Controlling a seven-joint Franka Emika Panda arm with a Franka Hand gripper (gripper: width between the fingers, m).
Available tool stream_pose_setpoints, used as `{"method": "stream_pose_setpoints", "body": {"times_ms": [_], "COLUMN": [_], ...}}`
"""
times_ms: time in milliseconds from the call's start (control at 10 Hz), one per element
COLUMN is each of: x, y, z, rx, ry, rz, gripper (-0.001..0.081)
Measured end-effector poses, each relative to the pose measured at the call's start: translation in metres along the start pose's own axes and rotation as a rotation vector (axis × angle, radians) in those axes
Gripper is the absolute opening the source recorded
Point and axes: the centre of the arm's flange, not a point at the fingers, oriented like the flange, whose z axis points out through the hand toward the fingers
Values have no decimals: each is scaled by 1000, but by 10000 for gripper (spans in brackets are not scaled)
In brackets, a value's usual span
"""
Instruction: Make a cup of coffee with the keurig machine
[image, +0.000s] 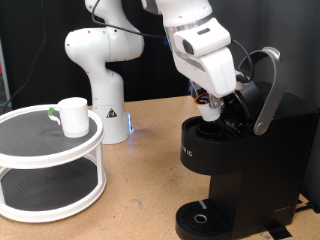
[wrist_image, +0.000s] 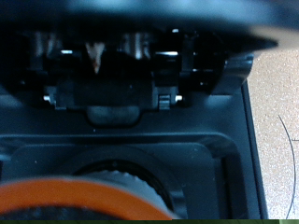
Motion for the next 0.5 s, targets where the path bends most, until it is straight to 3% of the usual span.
{"method": "stream_pose_setpoints", "body": {"times_ms": [500], "x": [-1], "y": [0], "z": [16], "rx": [-23], "ry": [-11], "rz": [-12], "gripper": [447]}}
